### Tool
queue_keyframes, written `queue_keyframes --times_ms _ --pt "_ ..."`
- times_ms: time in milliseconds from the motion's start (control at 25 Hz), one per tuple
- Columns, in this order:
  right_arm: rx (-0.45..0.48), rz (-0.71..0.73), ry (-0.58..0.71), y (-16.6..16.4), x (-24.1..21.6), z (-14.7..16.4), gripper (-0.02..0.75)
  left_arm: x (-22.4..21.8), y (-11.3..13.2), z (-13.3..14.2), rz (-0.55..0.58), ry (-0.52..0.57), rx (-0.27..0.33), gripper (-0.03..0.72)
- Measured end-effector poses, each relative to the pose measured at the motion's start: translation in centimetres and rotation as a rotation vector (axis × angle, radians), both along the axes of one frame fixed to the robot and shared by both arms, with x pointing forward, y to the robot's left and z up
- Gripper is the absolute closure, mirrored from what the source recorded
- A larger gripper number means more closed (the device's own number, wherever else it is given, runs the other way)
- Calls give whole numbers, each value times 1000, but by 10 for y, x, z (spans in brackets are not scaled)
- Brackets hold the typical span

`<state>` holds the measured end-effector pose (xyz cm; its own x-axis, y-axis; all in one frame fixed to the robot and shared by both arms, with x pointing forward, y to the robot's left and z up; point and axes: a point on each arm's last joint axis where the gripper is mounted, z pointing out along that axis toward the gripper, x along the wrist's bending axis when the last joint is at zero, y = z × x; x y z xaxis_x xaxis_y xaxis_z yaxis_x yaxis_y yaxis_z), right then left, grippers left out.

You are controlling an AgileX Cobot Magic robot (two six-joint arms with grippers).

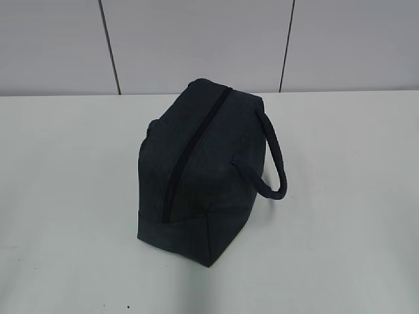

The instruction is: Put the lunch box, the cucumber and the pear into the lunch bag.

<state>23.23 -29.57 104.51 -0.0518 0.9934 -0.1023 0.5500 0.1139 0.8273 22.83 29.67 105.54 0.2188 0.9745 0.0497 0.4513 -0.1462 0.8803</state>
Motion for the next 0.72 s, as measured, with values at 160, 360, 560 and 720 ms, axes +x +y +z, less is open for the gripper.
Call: queue_keyframes --times_ms 160,360,560,720 --pt "-1 0 -11 0 -2 0 300 0 0 0 -1 0 -1 190" --pt "-2 0 -36 0 -5 0 300 0 0 0 -1 1 -2 190" --pt "-1 36 -38 0 -5 0 300 0 0 -1 -1 2 -1 190" --pt "0 88 -38 -1 -6 0 300 -2 0 -1 -1 -12 -3 190"
